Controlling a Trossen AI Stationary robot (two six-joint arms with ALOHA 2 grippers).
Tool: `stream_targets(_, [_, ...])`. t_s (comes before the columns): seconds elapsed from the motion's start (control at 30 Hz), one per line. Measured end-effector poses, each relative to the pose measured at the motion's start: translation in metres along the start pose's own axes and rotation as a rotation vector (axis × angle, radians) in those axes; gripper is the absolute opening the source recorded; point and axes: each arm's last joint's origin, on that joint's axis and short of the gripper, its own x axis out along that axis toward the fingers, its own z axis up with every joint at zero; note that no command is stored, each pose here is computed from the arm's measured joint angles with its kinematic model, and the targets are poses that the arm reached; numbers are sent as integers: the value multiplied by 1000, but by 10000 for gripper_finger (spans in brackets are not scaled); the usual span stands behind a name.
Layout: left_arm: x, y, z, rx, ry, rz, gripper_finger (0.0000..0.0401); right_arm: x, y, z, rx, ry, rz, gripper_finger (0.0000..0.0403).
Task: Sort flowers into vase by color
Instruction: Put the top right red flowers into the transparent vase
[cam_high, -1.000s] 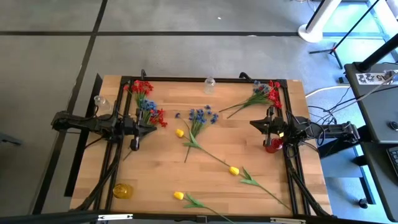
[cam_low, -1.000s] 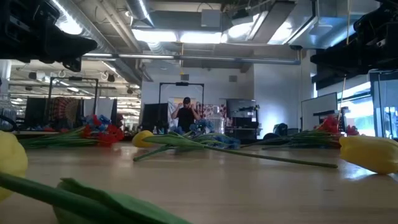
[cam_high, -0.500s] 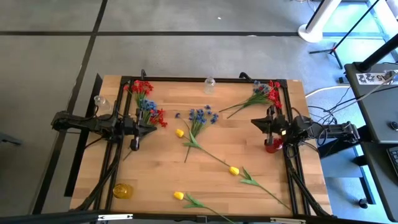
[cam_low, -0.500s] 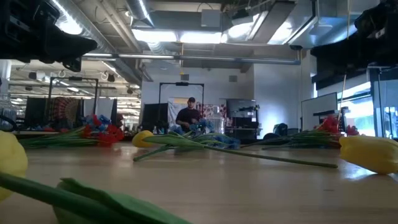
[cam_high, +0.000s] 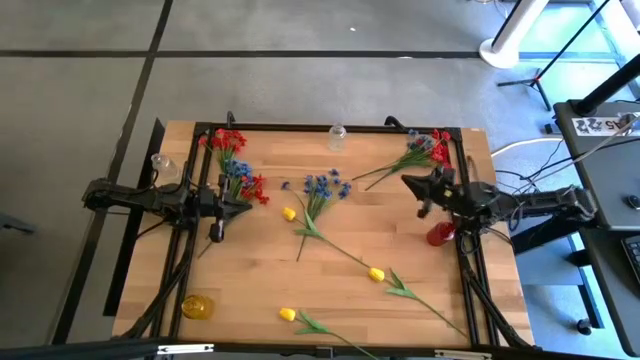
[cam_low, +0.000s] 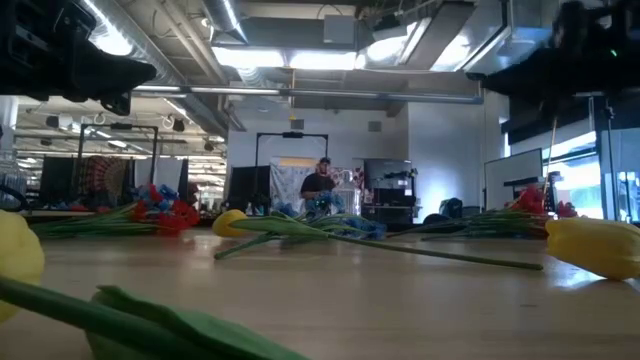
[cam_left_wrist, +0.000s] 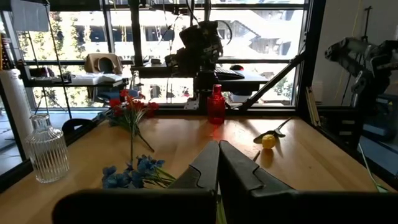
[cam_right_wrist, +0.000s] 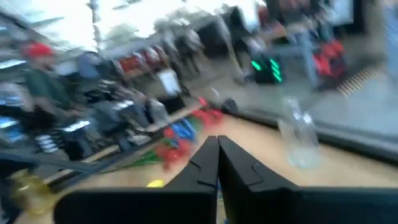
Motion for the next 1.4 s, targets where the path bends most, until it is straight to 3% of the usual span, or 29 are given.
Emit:
stream_targets(0.17, [0, 0, 0, 0, 0, 0, 2, 45, 16, -2, 22, 198, -216, 22])
stream_targets(0.43, [0, 0, 0, 0, 0, 0, 2, 126, -8, 4, 293, 383, -575, 164])
stream_targets(0.57, [0, 0, 0, 0, 0, 0, 2, 145, -25, 5, 445, 445, -724, 227])
stream_targets(0.67, [0, 0, 0, 0, 0, 0, 2, 148, -31, -4, 556, 471, -843, 252])
stream_targets(1.1, [0, 0, 0, 0, 0, 0, 2, 162, -61, -42, 879, 342, -1128, 258])
stream_targets(1.4, [0, 0, 0, 0, 0, 0, 2, 164, -72, -51, 935, 172, -1245, 208])
